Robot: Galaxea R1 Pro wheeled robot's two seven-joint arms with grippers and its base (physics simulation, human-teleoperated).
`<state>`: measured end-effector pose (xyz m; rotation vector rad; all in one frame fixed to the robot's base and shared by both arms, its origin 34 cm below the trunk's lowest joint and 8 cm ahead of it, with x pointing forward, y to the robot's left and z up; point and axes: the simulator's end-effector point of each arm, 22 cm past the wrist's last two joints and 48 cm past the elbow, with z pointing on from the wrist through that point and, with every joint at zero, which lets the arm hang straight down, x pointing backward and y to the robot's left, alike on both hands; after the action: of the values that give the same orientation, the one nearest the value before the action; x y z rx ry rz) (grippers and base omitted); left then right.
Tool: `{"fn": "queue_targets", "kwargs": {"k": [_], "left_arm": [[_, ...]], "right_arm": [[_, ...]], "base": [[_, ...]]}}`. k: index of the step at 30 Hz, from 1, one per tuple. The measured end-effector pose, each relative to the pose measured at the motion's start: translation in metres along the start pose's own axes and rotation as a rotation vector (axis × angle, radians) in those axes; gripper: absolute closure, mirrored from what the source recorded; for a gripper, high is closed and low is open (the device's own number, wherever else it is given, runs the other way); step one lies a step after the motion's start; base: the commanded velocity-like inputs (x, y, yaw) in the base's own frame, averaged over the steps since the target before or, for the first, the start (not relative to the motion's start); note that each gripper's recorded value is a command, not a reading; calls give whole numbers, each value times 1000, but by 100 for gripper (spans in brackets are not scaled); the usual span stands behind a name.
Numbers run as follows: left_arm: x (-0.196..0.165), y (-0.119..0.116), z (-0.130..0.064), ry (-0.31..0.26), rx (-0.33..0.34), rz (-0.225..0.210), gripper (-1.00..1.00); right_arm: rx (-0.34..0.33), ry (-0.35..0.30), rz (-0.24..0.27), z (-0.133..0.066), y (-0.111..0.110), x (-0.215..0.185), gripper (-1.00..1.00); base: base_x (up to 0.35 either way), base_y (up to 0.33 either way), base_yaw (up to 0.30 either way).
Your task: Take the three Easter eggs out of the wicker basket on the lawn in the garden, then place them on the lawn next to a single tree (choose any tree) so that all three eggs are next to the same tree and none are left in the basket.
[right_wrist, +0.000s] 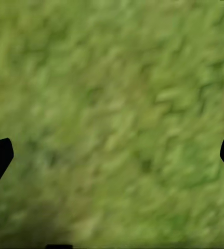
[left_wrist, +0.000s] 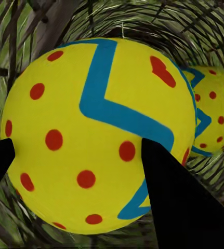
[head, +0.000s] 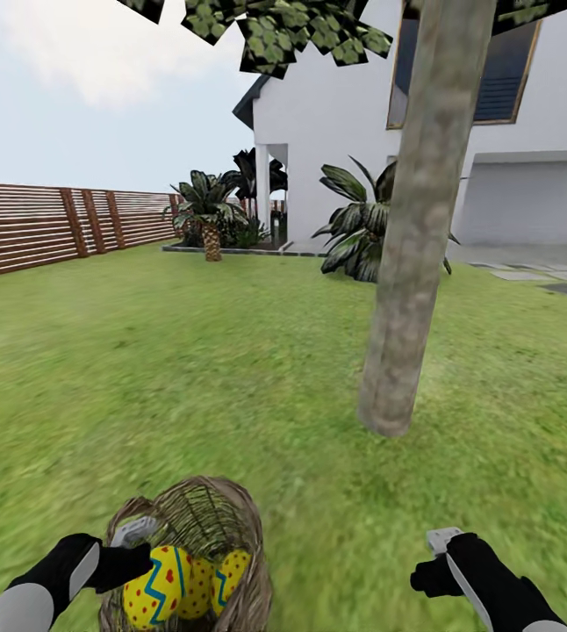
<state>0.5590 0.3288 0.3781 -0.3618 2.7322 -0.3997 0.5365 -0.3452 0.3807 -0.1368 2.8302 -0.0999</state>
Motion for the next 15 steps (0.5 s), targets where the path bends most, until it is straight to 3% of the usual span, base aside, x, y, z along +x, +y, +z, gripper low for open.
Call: {"fn": "queue_targets", "kwargs": {"k": [4, 8, 15], "left_arm": [[0, -21, -1, 6, 23, 6, 100], [-2, -25, -7, 12, 20, 15, 100], [-9, -31, -19, 12, 23, 13, 100]], "right_arm": [[0, 1, 1, -8, -1, -4, -100], [0, 1, 1, -15, -2, -9, -100], [-2, 0, -1, -29, -2, -17, -100]], "base": [[-256, -220, 0], [-226, -229, 0], [-12, -18, 0]]}}
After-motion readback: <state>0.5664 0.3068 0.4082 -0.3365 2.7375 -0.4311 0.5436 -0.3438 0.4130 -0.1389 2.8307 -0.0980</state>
